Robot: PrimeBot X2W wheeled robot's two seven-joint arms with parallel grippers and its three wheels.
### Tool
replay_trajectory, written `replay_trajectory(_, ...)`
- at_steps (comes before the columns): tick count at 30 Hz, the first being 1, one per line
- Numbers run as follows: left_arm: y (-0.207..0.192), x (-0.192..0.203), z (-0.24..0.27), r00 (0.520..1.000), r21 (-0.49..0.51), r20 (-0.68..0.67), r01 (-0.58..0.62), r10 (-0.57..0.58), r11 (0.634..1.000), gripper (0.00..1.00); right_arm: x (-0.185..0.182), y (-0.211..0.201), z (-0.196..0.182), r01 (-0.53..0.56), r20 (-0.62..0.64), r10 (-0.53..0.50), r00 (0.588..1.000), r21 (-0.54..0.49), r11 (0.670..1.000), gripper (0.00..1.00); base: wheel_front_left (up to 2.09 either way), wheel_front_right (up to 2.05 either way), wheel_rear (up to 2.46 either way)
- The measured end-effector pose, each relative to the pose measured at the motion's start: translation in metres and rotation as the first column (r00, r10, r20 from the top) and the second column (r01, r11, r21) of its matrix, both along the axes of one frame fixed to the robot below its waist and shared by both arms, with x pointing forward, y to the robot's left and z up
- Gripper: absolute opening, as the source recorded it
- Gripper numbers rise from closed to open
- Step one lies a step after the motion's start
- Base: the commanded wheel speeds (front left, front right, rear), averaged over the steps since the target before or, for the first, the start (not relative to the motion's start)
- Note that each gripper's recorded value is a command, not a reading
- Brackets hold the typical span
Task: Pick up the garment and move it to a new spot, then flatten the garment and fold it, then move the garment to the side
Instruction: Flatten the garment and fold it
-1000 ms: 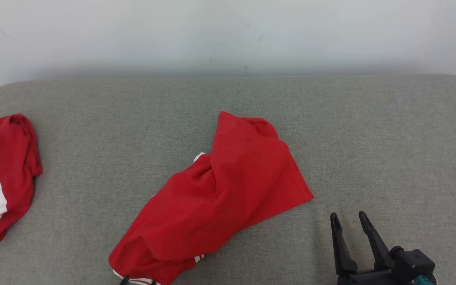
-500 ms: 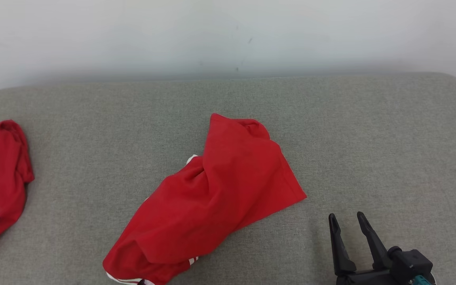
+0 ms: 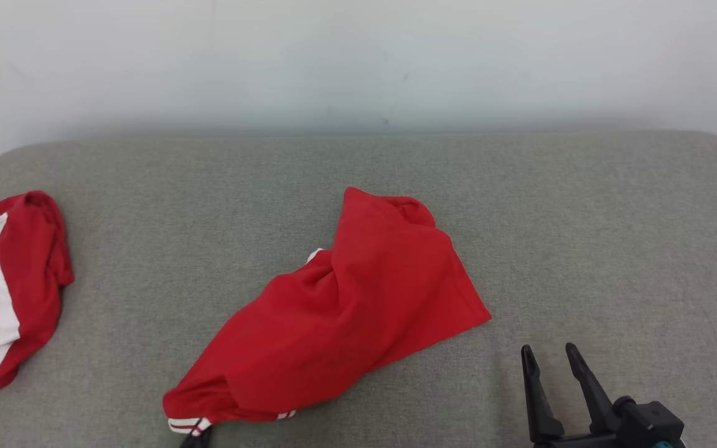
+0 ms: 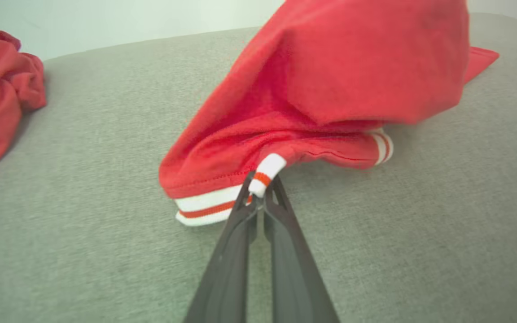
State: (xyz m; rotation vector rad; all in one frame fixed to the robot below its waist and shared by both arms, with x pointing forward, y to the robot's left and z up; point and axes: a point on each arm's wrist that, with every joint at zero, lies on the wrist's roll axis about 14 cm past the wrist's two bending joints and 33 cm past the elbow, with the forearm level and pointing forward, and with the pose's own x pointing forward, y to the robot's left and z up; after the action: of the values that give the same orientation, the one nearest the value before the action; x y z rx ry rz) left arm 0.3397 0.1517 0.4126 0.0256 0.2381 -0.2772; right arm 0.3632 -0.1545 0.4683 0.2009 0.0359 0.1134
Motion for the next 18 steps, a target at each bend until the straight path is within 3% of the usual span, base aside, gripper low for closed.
replay_trajectory(5, 0.025, -0.014, 0.014, 0.998, 0.049, 0.035, -0.047, 0.046, 0.998, 0.00, 0.001, 0.007, 0.001, -0.021, 0.002, 0.021, 1.000, 0.011, 1.000, 1.00, 0.00, 0.00, 0.00)
replay_trajectory(12, 0.032, -0.047, -0.004, 0.996, 0.083, -0.079, -0.024, 0.031, 0.996, 0.00, 0.001, 0.008, -0.003, -0.021, -0.012, 0.021, 1.000, 0.017, 1.000, 1.00, 0.00, 0.00, 0.00)
replay_trajectory(17, 0.031, -0.056, -0.007, 0.994, 0.053, -0.104, -0.039, 0.044, 0.998, 0.00, 0.000, 0.005, -0.004, -0.014, -0.014, 0.014, 1.000, 0.014, 1.000, 1.00, 0.00, 0.00, 0.00)
replay_trajectory(18, 0.029, -0.055, -0.003, 0.995, 0.036, -0.089, -0.045, 0.048, 0.998, 0.92, 0.000, 0.005, -0.005, -0.014, -0.015, 0.014, 1.000, 0.013, 1.000, 1.00, 0.00, 0.00, 0.00)
